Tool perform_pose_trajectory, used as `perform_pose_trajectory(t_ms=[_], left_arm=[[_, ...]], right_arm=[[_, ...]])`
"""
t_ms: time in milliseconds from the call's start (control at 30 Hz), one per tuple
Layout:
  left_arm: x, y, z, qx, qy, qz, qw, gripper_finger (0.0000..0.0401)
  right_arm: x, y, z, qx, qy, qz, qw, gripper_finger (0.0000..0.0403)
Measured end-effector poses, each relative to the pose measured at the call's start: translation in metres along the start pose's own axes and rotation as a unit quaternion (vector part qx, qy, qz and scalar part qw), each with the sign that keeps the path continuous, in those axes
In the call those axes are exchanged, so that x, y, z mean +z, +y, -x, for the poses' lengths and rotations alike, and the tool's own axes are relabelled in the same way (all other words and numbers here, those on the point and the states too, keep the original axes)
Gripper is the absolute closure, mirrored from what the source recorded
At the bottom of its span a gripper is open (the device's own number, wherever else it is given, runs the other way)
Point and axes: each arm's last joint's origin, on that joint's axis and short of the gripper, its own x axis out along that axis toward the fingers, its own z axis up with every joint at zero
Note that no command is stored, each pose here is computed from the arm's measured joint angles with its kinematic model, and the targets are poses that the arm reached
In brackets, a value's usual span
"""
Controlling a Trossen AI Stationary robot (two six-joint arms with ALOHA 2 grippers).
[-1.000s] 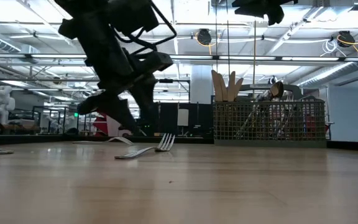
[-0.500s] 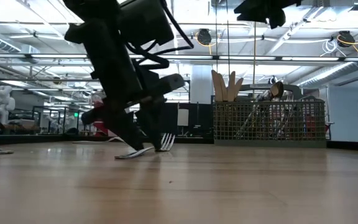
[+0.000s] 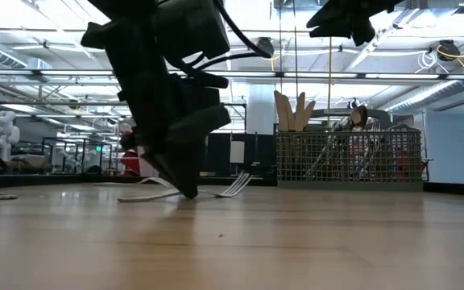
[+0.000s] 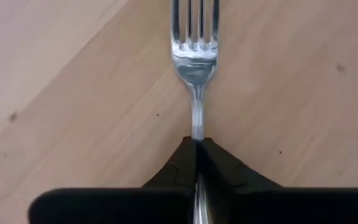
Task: Sort silverware
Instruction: Put the silver spoon into the silverware basket
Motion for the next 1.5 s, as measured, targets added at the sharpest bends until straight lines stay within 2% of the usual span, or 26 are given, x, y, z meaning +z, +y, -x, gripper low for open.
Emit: perform_pose_trajectory(t_ms=[200,467,600,700,833,933,1133,1300,1367,1500], left_arm=[[0.012,0.006,0.007,-0.016,-0.007,-0.068,0.998,0.039],[0.066,0.037,0.051,-0.051,-0.112,-0.106,0.987,0.0393],[0.094,0.049,0.072,-0.115,-0.174,-0.107,0.972,0.0394],[0.111,0.056,0.084,-0.169,-0.223,-0.091,0.956,0.0394],[0.132,0.059,0.092,-0.24,-0.287,-0.07,0.925,0.0394],[0.144,0.058,0.096,-0.282,-0.342,-0.058,0.895,0.0394],[0.164,0.056,0.091,-0.326,-0.438,-0.015,0.838,0.0395],[0.187,0.053,0.075,-0.341,-0.451,0.032,0.824,0.0396],[0.2,0.047,0.077,-0.351,-0.463,0.029,0.813,0.0396],[0.23,0.032,0.099,-0.396,-0.496,-0.004,0.773,0.0396]], right_arm=[[0.002,0.0,0.0,0.002,-0.008,-0.028,1.0,0.0271],[0.002,0.0,0.0,0.002,-0.008,-0.088,0.996,0.0271],[0.003,0.001,0.003,0.016,-0.012,-0.115,0.993,0.0271],[0.007,0.002,0.011,0.034,-0.025,-0.13,0.991,0.0271],[0.013,0.004,0.029,0.057,-0.049,-0.137,0.988,0.0271],[0.015,0.005,0.046,0.074,-0.061,-0.137,0.986,0.0271],[0.018,0.002,0.076,0.095,-0.085,-0.14,0.982,0.0271],[0.013,-0.004,0.095,0.091,-0.075,-0.138,0.983,0.0271],[0.011,-0.005,0.098,0.088,-0.068,-0.137,0.984,0.027],[0.009,-0.005,0.096,0.087,-0.059,-0.127,0.986,0.0264]])
